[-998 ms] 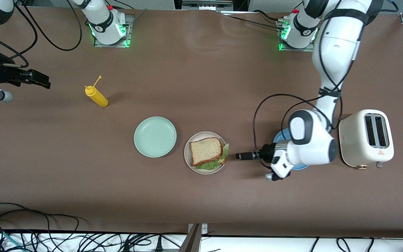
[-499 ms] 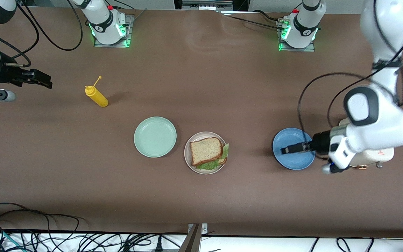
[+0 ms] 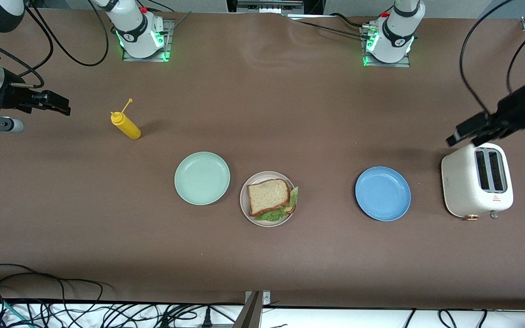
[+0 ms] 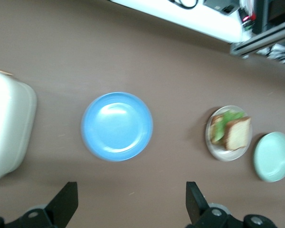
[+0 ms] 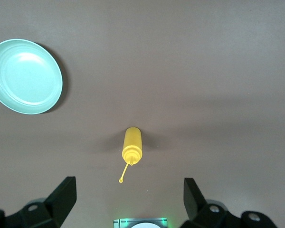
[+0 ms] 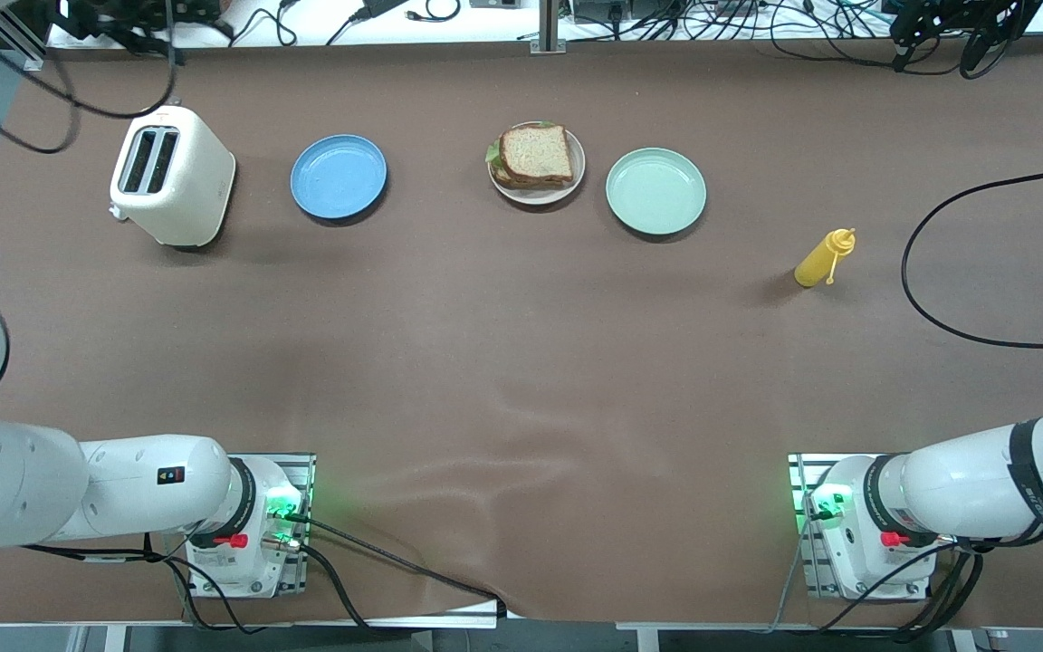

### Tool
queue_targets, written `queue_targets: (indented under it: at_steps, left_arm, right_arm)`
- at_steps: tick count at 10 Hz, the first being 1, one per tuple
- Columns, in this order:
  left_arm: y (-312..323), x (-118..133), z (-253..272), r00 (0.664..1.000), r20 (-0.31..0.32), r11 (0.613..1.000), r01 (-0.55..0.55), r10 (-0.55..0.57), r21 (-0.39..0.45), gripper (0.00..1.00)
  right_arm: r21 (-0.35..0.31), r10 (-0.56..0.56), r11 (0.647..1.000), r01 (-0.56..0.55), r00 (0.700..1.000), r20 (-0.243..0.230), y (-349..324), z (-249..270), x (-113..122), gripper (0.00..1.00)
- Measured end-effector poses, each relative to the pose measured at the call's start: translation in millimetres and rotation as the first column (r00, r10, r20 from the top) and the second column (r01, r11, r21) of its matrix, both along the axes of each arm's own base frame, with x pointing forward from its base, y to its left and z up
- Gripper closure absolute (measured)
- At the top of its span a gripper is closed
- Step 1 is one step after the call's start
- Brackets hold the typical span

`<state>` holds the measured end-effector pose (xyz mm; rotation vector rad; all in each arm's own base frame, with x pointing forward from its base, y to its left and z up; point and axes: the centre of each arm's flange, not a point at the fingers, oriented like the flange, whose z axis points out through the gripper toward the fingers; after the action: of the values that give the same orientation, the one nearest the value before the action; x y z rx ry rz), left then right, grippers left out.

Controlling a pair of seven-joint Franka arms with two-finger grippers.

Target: Make sandwich on beige plate with both arms

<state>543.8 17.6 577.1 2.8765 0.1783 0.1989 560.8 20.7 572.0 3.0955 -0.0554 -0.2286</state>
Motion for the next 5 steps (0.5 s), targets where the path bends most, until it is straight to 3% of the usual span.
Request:
queue_targets:
  at_steps: [2, 5]
  left_arm:
    - [-1.6, -32.7, 28.1, 0.998, -0.045, 0.992, 0.048, -0.042, 0.121, 0.0]
    - [3.0, -59.1, 51.1, 0.987, -0.159, 0.976, 0.007, 0.028, 0.217, 0.0]
  right_arm:
    - [0.0, 0.0, 1.0, 0.0, 1.0, 0.0, 0.2, -0.2, 0.1, 0.0]
    - [0.0, 0.0, 1.0, 0.0, 1.0, 0.0, 0.2, -0.2, 0.1, 0.0]
